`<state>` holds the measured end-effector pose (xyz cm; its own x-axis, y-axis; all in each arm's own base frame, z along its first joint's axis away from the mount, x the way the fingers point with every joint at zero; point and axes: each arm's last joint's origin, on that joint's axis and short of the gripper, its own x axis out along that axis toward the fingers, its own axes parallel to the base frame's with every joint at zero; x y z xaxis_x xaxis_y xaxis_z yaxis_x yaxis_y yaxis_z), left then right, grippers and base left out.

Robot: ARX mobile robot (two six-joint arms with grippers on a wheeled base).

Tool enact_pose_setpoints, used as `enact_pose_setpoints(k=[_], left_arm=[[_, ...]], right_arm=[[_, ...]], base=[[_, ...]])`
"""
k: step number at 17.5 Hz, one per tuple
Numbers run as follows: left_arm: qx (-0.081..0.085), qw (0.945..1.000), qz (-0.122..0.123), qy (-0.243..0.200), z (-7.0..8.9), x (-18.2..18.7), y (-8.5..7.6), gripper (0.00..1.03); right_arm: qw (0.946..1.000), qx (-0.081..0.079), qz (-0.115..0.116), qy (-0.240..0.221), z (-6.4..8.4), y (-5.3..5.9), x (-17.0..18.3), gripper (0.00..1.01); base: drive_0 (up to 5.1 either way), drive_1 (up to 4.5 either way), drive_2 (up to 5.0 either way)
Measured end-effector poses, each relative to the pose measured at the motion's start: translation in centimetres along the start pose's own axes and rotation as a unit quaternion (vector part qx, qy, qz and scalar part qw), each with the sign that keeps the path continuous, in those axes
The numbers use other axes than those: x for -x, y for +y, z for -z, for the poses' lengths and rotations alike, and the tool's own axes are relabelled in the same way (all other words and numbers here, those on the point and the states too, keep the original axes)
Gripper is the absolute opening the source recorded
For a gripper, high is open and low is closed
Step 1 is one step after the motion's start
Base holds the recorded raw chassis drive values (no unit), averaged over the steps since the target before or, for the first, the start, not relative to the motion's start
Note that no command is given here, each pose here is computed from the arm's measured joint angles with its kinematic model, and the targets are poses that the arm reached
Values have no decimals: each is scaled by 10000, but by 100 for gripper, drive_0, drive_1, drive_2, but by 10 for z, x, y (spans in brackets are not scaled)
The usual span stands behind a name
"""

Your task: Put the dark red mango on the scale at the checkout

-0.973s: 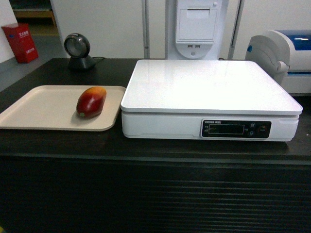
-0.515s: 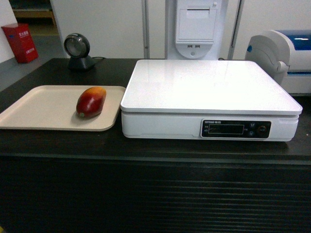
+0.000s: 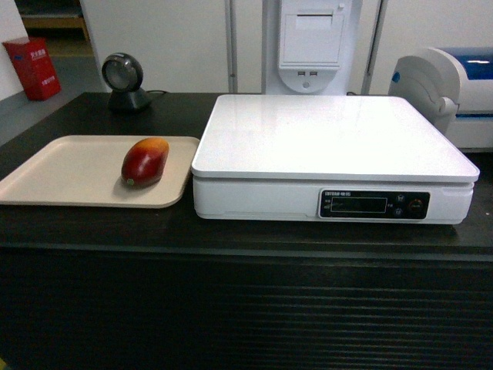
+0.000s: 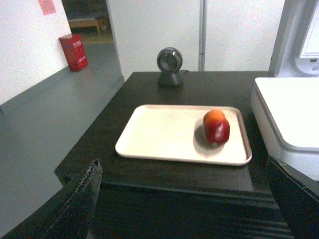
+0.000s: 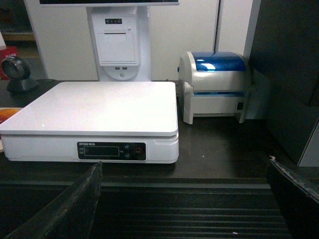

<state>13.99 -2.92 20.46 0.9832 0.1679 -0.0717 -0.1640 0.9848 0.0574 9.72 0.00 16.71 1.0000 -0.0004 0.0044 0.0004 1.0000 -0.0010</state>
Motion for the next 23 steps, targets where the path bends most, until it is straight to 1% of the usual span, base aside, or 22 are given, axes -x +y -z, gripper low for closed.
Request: enact_pose_setpoints(k=[1, 2, 3, 4, 6, 7, 8, 9, 11, 12, 14, 15, 17, 18, 19, 21, 23], left_arm=[[-32, 9999, 127, -49, -6, -11, -3, 98], [-25, 9997, 215, -103, -11, -27, -5, 98], [-22, 9992, 365, -127, -17, -49, -5, 98], [-54, 9978, 651, -62, -23, -79, -4, 98], [-26, 9949, 1007, 89, -26, -111, -6, 98], [-3, 9914, 1281, 259, -26, -136, -9, 98], [38, 9851, 1622, 570, -21, -167, -16, 98], [65, 9815, 1756, 765, -17, -188, -21, 98], [140, 9757, 1959, 975, -14, -214, -29, 98], [143, 9731, 2043, 1057, -13, -225, -33, 98], [141, 9672, 2192, 1275, -8, -253, -45, 98], [140, 9650, 2243, 1353, -6, -262, -49, 98], [142, 9605, 2276, 1596, 3, -283, -55, 98], [131, 9594, 2244, 1703, 7, -291, -57, 98], [68, 9603, 2129, 1803, 12, -304, -59, 98], [-34, 9600, 1983, 1975, 21, -323, -59, 98], [-86, 9587, 1863, 2149, 31, -339, -57, 98]], right_arm=[[10000, -2, -2, -2, 0, 0, 0, 98], [10000, -2, -2, -2, 0, 0, 0, 98], [10000, -2, -2, -2, 0, 0, 0, 98], [10000, -2, 0, -2, 0, 0, 0, 98], [10000, -2, 0, -2, 0, 0, 0, 98], [10000, -2, -2, 0, 0, 0, 0, 98], [10000, -2, -2, -2, 0, 0, 0, 98], [10000, -2, 0, -2, 0, 0, 0, 98], [10000, -2, 0, 0, 0, 0, 0, 98], [10000, -2, 0, 0, 0, 0, 0, 98], [10000, -2, 0, 0, 0, 0, 0, 98], [10000, -2, 0, 0, 0, 0, 0, 98], [10000, -2, 0, -2, 0, 0, 0, 98], [10000, -2, 0, -2, 0, 0, 0, 98], [10000, -2, 0, 0, 0, 0, 0, 98], [10000, -2, 0, 0, 0, 0, 0, 98], [10000, -2, -2, 0, 0, 0, 0, 98]], base=[[0, 0, 0], [0, 0, 0], [0, 0, 0], [0, 0, 0], [0, 0, 0], [0, 0, 0], [0, 0, 0], [0, 0, 0], [0, 0, 0], [0, 0, 0], [0, 0, 0], [0, 0, 0], [0, 0, 0], [0, 0, 0], [0, 0, 0], [0, 0, 0], [0, 0, 0]])
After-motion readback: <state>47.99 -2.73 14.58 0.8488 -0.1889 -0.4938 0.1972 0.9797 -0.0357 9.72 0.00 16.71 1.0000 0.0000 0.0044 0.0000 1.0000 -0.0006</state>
